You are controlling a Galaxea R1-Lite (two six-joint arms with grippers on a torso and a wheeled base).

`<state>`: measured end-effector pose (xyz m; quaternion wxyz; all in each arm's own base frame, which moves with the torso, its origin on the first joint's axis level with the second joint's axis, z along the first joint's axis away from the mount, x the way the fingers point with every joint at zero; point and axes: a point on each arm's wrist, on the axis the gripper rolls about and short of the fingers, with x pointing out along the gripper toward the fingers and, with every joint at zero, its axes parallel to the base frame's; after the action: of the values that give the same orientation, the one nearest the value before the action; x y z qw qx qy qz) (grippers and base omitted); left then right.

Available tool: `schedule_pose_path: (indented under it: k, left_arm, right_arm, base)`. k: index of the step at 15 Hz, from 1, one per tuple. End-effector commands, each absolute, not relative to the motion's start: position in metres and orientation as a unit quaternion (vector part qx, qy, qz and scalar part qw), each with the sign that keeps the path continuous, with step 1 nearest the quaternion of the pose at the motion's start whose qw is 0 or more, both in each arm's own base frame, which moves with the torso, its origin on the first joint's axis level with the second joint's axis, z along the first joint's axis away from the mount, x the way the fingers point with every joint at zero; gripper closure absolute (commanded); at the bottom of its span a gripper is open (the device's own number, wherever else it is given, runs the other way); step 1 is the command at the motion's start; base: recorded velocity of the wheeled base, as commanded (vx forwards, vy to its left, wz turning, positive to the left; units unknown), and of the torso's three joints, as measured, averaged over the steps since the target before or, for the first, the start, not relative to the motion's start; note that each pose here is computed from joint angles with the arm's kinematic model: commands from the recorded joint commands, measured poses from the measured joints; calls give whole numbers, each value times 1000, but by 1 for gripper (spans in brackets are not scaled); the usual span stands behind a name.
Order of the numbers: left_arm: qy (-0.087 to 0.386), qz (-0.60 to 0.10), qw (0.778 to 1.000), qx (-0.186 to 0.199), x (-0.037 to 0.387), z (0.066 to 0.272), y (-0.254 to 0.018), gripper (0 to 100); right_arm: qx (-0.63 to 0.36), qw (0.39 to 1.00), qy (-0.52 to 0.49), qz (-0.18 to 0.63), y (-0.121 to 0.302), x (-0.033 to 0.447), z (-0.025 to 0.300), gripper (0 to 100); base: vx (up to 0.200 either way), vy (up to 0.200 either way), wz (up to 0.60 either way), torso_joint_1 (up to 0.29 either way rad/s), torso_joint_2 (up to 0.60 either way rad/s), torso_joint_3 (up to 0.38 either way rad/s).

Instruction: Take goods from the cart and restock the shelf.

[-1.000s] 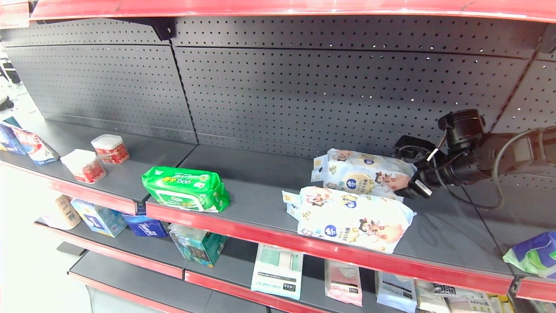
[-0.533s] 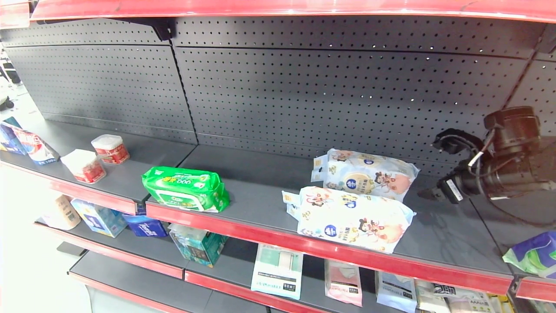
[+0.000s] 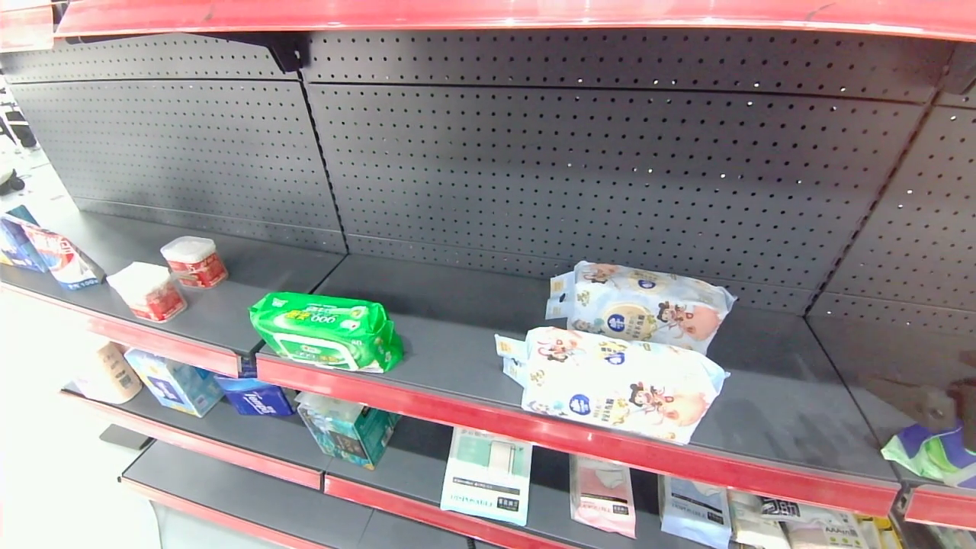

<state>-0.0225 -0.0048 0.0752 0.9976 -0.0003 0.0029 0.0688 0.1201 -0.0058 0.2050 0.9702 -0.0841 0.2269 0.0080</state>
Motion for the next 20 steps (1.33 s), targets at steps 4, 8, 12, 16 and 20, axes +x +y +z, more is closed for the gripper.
schedule_pose_path:
  k: [4, 8, 12, 16, 20]
  left_arm:
    - [3, 70, 998, 0, -22, 75, -5, 0]
    - [3, 70, 998, 0, -22, 75, -5, 0]
    - [3, 70, 998, 0, -22, 75, -5, 0]
    - [3, 67, 998, -1, -22, 75, -5, 0]
    - [3, 66, 998, 0, -22, 75, -5, 0]
  right_arm:
    - [-82, 995, 52, -23, 1, -11, 123, 0]
    - [-73, 996, 41, -30, 1, -18, 86, 0]
    - [-20, 1000, -7, 1, 0, -25, 82, 0]
    - [5, 1000, 2, 6, 0, -23, 75, 0]
    - [8, 1000, 1, 7, 0, -23, 75, 0]
  base:
    - [0, 0, 0, 0, 0, 0]
    - [0, 0, 0, 0, 0, 0]
    - [0, 0, 0, 0, 0, 0]
    - [0, 0, 0, 0, 0, 0]
    - [0, 0, 0, 0, 0, 0]
